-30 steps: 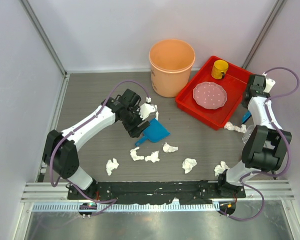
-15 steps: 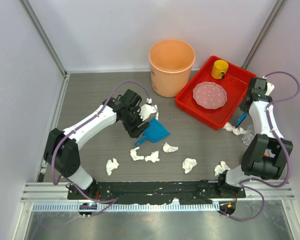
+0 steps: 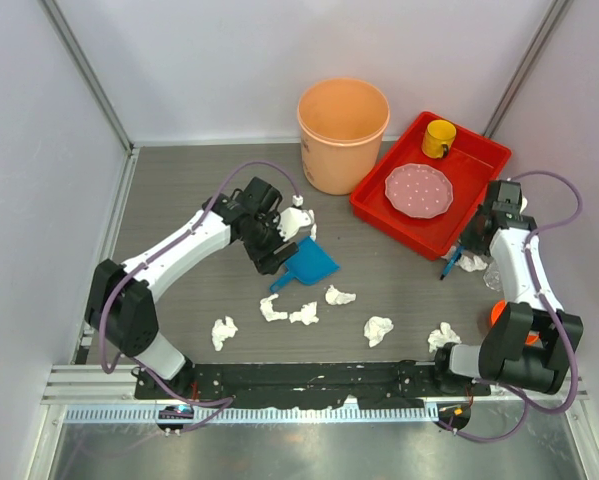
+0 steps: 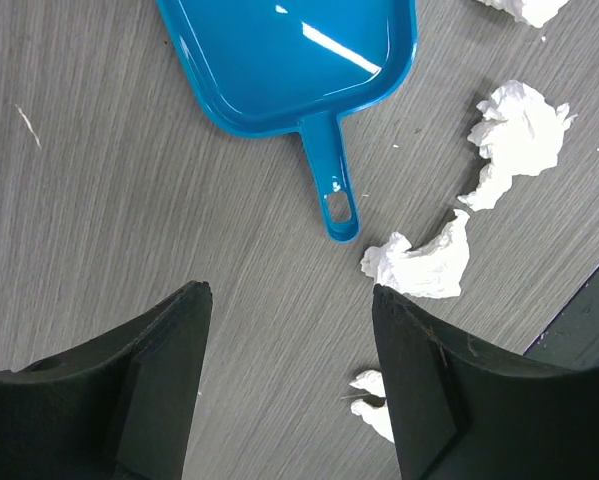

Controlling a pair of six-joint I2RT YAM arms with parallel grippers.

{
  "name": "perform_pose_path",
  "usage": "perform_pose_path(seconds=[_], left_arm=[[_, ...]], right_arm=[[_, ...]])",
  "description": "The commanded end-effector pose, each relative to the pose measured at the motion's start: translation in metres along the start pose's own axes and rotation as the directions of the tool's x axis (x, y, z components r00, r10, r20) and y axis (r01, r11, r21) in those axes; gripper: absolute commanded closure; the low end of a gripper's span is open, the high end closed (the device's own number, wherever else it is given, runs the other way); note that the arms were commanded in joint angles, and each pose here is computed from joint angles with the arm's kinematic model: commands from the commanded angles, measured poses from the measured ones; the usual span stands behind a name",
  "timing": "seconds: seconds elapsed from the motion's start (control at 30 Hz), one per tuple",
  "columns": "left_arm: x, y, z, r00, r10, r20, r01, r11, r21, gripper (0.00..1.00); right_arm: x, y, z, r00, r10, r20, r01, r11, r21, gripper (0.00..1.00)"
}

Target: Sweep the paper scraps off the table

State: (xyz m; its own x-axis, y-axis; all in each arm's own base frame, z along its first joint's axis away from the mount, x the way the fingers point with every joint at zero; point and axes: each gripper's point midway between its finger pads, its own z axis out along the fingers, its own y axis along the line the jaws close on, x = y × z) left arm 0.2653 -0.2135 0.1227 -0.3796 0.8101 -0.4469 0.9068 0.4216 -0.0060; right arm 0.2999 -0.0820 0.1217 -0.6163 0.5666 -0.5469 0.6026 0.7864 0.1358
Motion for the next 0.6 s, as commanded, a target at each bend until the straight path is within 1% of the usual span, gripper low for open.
perform_pose_path(seconds=[0.0, 0.03, 0.1, 0.17, 0.2, 0.27, 0.3, 0.4, 0.47, 0.5, 0.57], left_arm=[[-0.015, 0.003, -0.027, 0.996, 0.030, 0.083, -0.027, 0.999, -0.043, 0.31], [-0.016, 0.003, -0.028, 0.995, 0.035, 0.088, -0.031, 0.998, -0.046, 0.32], [-0.016, 0.003, -0.030, 0.995, 0.035, 0.094, -0.031, 0.998, -0.050, 0.31], [-0.017, 0.003, -0.032, 0.995, 0.038, 0.097, -0.033, 0.998, -0.052, 0.31], [-0.017, 0.002, -0.033, 0.994, 0.037, 0.099, -0.032, 0.998, -0.051, 0.31], [-0.017, 0.003, -0.035, 0.994, 0.038, 0.103, -0.033, 0.998, -0.054, 0.31], [-0.018, 0.003, -0.036, 0.994, 0.039, 0.106, -0.033, 0.998, -0.056, 0.32], [-0.019, 0.003, -0.038, 0.993, 0.041, 0.112, -0.035, 0.998, -0.061, 0.31], [-0.018, 0.002, -0.039, 0.992, 0.042, 0.115, -0.035, 0.998, -0.057, 0.32], [-0.018, 0.001, -0.039, 0.992, 0.040, 0.116, -0.034, 0.998, -0.056, 0.32], [-0.019, 0.001, -0.040, 0.992, 0.042, 0.120, -0.035, 0.998, -0.057, 0.31]], right_arm=[[0.044, 0.012, -0.010, 0.990, -0.011, -0.141, 0.002, 0.998, -0.062, 0.99], [0.048, 0.016, -0.015, 0.989, -0.016, -0.146, 0.007, 0.998, -0.067, 0.99], [0.065, 0.028, -0.026, 0.982, -0.076, -0.171, 0.061, 0.994, -0.090, 0.99], [0.072, 0.036, -0.039, 0.980, -0.088, -0.178, 0.068, 0.991, -0.113, 0.99], [0.081, 0.041, -0.048, 0.973, -0.115, -0.200, 0.092, 0.988, -0.123, 0.99], [0.089, 0.045, -0.058, 0.969, -0.118, -0.215, 0.089, 0.986, -0.139, 0.99], [0.104, 0.048, -0.064, 0.957, -0.156, -0.246, 0.121, 0.981, -0.151, 0.99], [0.126, 0.051, -0.068, 0.946, -0.168, -0.276, 0.126, 0.979, -0.161, 0.99], [0.143, 0.061, -0.073, 0.934, -0.189, -0.303, 0.129, 0.970, -0.206, 0.99], [0.144, 0.070, -0.075, 0.939, -0.180, -0.294, 0.114, 0.967, -0.228, 0.99], [0.145, 0.091, -0.085, 0.940, -0.216, -0.262, 0.137, 0.947, -0.289, 0.99]])
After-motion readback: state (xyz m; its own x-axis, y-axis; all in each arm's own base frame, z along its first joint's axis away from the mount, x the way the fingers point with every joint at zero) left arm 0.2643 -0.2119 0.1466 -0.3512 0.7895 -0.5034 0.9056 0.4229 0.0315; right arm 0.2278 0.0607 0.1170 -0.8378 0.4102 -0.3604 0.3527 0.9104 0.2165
